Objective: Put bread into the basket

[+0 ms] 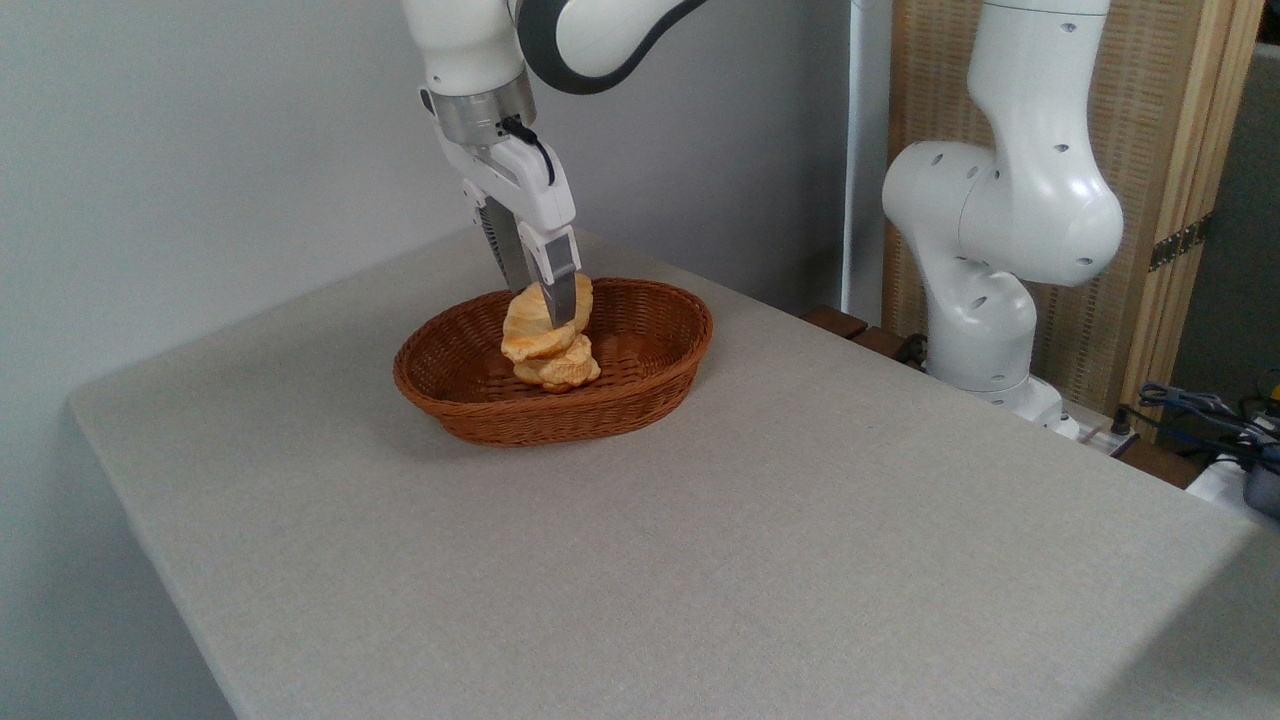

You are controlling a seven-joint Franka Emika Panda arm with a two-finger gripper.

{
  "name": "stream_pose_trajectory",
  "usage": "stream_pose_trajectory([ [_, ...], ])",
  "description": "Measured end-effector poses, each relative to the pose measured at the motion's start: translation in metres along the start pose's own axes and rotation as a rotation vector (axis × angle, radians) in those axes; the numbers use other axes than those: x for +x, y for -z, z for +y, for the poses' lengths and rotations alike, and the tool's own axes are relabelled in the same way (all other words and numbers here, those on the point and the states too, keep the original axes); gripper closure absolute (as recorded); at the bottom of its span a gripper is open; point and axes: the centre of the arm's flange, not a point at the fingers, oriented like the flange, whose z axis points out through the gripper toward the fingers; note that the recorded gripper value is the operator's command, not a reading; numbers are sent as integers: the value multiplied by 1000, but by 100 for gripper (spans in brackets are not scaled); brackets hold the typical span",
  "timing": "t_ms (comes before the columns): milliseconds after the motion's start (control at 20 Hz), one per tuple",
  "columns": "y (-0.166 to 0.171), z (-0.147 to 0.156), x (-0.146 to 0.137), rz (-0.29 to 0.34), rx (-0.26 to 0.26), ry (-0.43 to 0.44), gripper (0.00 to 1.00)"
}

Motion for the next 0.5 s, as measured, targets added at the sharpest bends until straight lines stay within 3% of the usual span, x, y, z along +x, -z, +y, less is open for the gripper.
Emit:
stream_pose_trajectory([
  [300, 31, -12, 2, 66, 7, 58, 0],
  [500, 54, -39, -6, 116, 8, 112, 0],
])
